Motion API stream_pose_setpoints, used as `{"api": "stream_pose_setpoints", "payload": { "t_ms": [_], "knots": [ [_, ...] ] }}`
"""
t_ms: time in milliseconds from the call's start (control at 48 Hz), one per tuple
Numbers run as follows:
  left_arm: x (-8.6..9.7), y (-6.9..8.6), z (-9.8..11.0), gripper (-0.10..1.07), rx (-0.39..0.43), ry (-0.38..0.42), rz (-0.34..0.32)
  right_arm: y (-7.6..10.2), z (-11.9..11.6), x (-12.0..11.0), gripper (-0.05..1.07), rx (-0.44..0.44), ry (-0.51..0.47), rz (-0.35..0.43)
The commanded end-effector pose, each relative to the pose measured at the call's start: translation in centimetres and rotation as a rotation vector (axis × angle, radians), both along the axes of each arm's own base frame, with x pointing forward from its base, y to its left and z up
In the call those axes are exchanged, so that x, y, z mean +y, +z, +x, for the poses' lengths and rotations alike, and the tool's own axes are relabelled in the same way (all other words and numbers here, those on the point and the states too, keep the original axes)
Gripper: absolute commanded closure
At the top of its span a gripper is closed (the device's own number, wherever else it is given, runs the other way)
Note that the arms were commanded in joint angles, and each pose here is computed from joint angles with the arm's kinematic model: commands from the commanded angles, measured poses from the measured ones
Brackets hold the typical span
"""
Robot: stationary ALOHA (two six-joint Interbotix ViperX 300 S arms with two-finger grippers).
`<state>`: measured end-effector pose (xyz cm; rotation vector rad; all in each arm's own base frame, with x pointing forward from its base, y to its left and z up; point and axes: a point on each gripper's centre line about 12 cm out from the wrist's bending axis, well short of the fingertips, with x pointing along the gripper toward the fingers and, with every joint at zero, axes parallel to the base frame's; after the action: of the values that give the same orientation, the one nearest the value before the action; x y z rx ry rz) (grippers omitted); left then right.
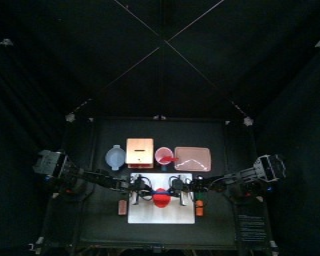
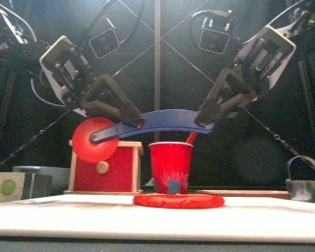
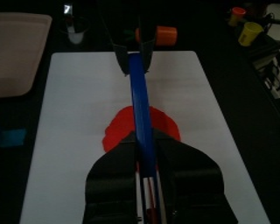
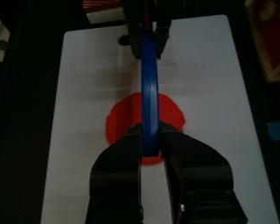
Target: Cut dough in half with pizza cutter
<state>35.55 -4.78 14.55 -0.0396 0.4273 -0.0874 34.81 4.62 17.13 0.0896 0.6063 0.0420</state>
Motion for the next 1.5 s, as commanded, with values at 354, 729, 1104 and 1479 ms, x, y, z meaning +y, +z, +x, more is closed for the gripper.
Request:
{"api": "stream_pose_setpoints", "payload": {
  "t_ms": [354,729,1104,1479],
  "knots": [
    [-0.2,-1.9,1.4,0.59,0.047,0.002,0.005,-0.7,1.1,0.2,0.64,0.02,0.012,-0.012],
    [-0.5,-2.0,1.6,0.59,0.076,0.005,-0.003,-1.7,1.0,0.4,0.64,0.051,0.01,-0.005],
    [-0.7,-2.7,2.4,0.59,0.087,0.003,-0.001,-2.1,0.6,0.5,0.64,0.065,0.001,0.008],
    [-0.8,-3.5,3.8,0.59,0.093,0.005,0.0,-2.8,-0.5,0.6,0.64,0.09,-0.003,0.016]
  ]
}}
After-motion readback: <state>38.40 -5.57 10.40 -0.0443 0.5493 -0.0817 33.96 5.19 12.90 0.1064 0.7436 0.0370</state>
